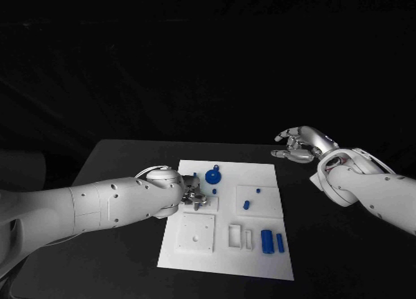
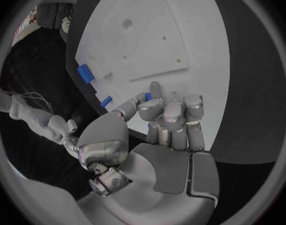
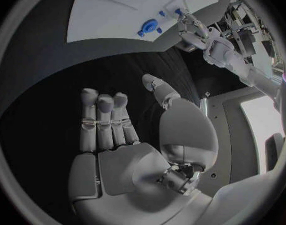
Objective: Assemble the parts on the task board
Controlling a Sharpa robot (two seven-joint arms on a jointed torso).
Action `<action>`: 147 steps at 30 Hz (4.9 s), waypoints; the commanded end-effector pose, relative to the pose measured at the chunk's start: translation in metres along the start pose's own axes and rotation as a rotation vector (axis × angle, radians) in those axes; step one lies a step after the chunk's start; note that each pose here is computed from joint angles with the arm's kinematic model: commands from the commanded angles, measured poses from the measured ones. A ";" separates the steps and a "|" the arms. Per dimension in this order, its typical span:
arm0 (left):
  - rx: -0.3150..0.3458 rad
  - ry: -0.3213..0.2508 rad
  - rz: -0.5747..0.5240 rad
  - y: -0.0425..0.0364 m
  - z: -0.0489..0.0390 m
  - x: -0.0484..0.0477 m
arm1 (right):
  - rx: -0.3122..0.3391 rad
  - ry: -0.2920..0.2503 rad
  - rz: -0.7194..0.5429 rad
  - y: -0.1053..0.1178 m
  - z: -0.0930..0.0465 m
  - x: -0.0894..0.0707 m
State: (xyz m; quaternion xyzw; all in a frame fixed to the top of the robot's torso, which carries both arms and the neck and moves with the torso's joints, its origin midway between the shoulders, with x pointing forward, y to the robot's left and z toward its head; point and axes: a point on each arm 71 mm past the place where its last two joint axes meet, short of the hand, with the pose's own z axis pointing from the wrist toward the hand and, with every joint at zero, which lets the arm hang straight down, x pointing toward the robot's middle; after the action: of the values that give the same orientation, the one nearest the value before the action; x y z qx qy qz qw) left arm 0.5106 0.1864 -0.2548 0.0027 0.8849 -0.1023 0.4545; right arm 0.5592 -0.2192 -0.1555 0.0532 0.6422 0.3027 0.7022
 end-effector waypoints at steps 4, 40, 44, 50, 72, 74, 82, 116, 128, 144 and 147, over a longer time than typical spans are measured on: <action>-0.029 0.025 0.009 0.0052 0.0016 0.0063 | -0.007 0.012 -0.001 0.001 0.000 0.001; -0.048 -0.035 -0.047 0.0112 0.0016 -0.0015 | -0.005 0.016 -0.001 0.001 0.000 0.002; -0.047 -0.038 -0.050 0.0111 0.0016 -0.0026 | -0.004 0.017 -0.002 0.000 0.000 0.001; -0.041 -0.048 -0.055 0.0094 0.0017 -0.0038 | -0.004 0.018 -0.002 0.001 0.001 0.002; -0.037 -0.068 -0.073 0.0096 0.0031 -0.0072 | -0.003 0.022 -0.002 0.000 0.001 0.002; -0.036 -0.068 -0.073 0.0093 0.0031 -0.0071 | -0.002 0.022 -0.002 0.000 0.001 0.002; -0.032 -0.057 -0.076 0.0085 0.0034 -0.0063 | -0.002 0.025 -0.001 0.000 0.000 0.002; -0.015 -0.078 -0.073 0.0055 0.0051 -0.0083 | -0.002 0.027 0.000 0.000 0.000 0.003; -0.025 -0.060 -0.057 0.0073 0.0075 -0.0079 | -0.002 0.029 0.001 0.000 0.000 0.003; -0.029 -0.048 -0.050 0.0073 0.0112 -0.0075 | -0.005 0.032 0.003 0.001 0.000 0.003; -0.026 -0.045 -0.051 0.0063 0.0115 -0.0070 | -0.006 0.034 0.003 0.002 0.000 0.003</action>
State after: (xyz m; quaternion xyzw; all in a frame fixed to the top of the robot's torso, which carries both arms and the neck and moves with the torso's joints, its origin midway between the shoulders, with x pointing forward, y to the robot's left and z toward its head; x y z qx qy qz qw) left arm 0.5256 0.1945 -0.2561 -0.0372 0.8723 -0.0966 0.4778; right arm 0.5588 -0.2177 -0.1571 0.0514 0.6491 0.3040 0.6954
